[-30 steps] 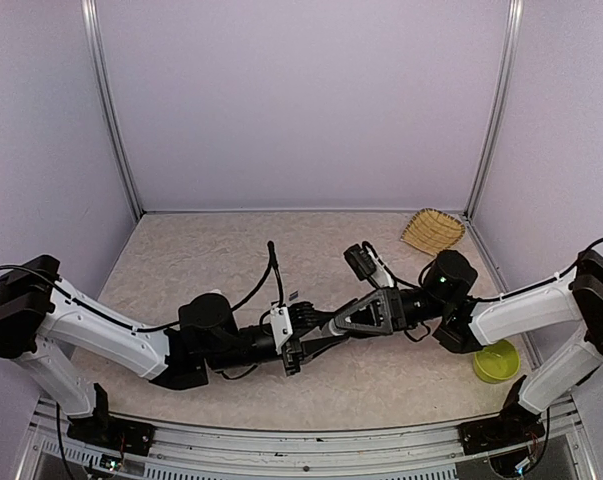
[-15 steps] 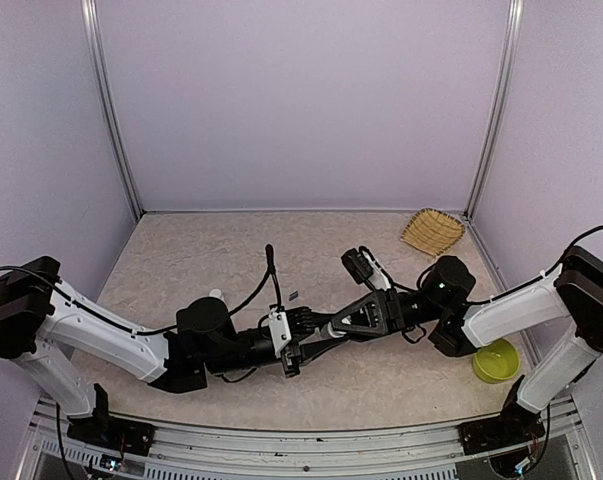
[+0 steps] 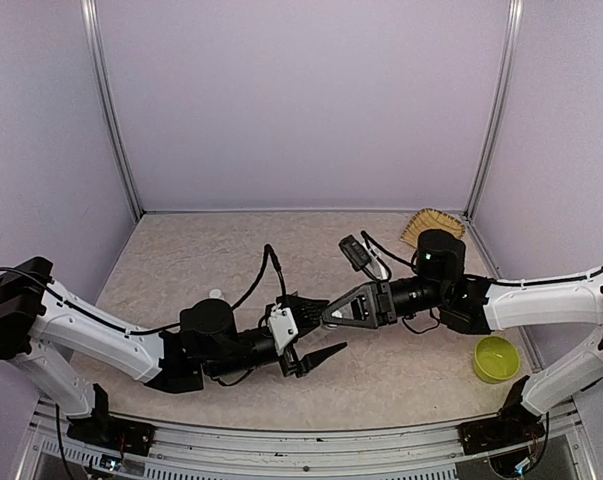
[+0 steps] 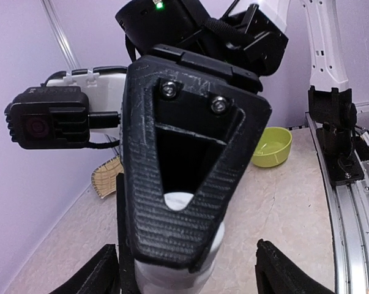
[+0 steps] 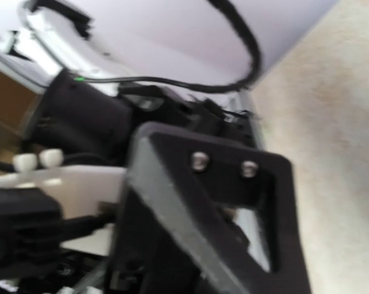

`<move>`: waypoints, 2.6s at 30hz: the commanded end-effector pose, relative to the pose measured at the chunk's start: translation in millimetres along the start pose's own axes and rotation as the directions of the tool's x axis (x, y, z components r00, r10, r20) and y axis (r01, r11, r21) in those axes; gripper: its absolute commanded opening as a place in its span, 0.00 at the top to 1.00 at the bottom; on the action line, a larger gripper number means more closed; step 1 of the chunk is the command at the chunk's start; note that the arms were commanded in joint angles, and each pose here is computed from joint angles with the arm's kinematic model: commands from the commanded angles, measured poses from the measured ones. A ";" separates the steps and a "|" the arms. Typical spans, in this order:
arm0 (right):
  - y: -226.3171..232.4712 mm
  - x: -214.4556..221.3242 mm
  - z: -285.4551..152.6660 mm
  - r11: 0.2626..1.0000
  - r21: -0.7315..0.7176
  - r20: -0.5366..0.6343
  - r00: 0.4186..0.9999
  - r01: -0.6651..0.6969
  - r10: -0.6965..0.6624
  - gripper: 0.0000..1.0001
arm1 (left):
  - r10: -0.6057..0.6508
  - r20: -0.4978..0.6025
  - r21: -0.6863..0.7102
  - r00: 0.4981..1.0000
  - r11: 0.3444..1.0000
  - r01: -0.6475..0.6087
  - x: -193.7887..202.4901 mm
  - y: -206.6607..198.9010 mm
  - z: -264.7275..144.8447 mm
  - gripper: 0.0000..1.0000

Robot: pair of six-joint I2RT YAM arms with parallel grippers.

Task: Sort the pills into containers
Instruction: Pass from the left arm to the right, then pass from the right arm to the left

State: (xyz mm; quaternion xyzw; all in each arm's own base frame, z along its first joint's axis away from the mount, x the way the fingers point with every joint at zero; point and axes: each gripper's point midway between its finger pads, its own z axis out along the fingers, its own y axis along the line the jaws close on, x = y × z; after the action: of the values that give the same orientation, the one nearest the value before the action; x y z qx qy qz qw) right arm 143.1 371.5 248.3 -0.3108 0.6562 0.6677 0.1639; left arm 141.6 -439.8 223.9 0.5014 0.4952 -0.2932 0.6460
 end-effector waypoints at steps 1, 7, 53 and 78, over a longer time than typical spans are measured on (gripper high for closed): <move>-34.5 7.0 -5.5 0.980 0.197 -0.030 1.000 0.011 -0.005 0.61 | 0.003 -0.048 -0.049 0.999 0.999 -0.005 0.7 5.9 1.8 0.30; -51.7 12.5 -11.0 0.959 0.284 -0.027 1.000 -0.003 0.011 0.61 | 0.038 -0.063 -0.092 0.997 0.995 -0.044 -1.3 5.5 6.1 0.33; -29.8 2.3 -14.6 0.965 0.250 -0.026 0.997 0.074 -0.070 0.61 | 0.014 -0.153 -0.137 0.988 0.990 -0.035 21.2 18.2 20.4 0.54; -40.2 6.8 -14.7 0.959 0.276 -0.034 0.998 0.069 -0.062 0.60 | -0.008 -0.139 -0.102 0.990 0.995 -0.007 17.7 13.8 29.7 0.71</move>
State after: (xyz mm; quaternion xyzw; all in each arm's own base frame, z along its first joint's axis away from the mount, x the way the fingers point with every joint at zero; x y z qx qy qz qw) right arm 165.5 356.6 205.4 -0.3056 0.7441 0.5562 0.2086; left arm 166.7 -455.3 200.6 0.4984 0.5578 -0.2208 0.6259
